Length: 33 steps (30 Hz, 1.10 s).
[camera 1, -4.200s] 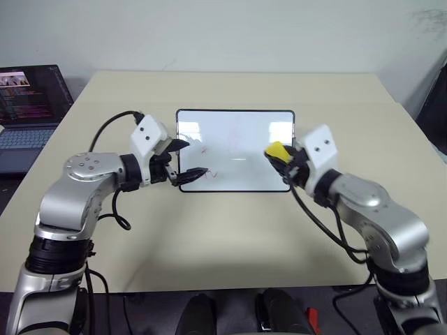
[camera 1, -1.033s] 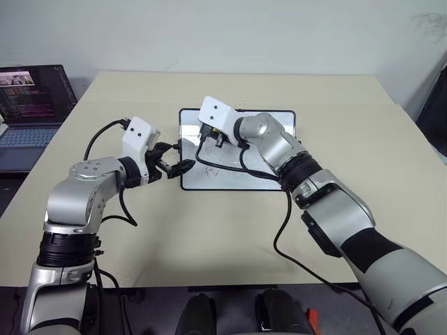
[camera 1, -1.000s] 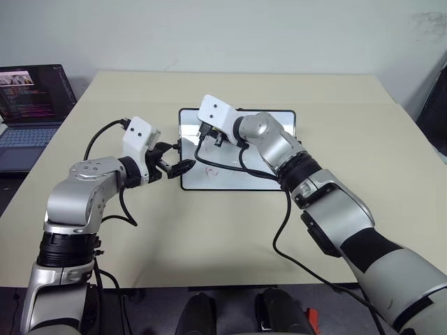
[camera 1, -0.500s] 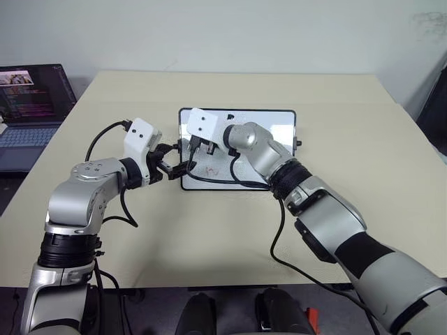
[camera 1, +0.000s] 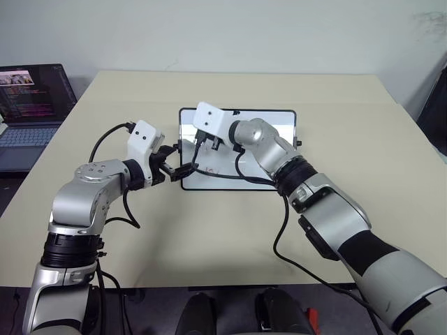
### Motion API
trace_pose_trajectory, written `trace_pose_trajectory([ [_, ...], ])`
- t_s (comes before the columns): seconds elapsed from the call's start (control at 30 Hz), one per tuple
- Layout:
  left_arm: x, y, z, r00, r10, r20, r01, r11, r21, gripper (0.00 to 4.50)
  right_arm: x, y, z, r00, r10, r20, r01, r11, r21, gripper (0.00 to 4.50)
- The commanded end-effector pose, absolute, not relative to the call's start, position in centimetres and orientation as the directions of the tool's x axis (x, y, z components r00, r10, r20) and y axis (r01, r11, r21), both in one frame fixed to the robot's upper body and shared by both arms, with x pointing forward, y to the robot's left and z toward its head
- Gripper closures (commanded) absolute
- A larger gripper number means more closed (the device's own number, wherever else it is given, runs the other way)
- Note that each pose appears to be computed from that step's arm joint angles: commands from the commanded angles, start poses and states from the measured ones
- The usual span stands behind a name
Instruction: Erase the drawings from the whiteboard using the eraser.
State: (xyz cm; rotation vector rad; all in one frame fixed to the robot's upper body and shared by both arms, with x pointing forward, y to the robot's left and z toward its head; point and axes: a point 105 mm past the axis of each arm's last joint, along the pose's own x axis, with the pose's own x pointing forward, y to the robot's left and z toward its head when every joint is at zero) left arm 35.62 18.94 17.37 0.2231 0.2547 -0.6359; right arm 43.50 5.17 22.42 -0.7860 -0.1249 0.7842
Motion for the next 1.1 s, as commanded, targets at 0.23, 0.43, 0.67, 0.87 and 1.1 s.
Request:
trace_pose_trajectory([
  [0.23,35.2,19.8,18.3,0.780,-0.554,-0.291,0.610,0.777,0.156,0.00,38.0,1.8,28.3,0.625,0.780,0.010,-0.679,0.551,-0.485,3.21],
  [0.43,34.2,21.3,16.1,0.756,-0.527,-0.388,0.619,0.768,0.165,0.00,34.8,-1.5,25.4,0.647,0.758,-0.075,-0.658,0.507,-0.556,3.21],
  [0.67,33.8,23.0,15.0,0.776,-0.475,-0.415,0.580,0.796,0.172,0.00,31.0,-3.8,21.1,0.623,0.762,-0.178,-0.740,0.500,-0.451,3.21],
  [0.87,33.5,21.4,15.4,0.765,-0.560,-0.317,0.615,0.781,0.105,0.00,30.1,-4.1,17.7,0.640,0.746,-0.185,-0.750,0.554,-0.363,3.21],
  [1.1,33.5,22.0,15.0,0.767,-0.550,-0.331,0.609,0.786,0.105,0.00,30.7,-2.1,17.6,0.641,0.750,-0.164,-0.739,0.544,-0.397,3.21],
])
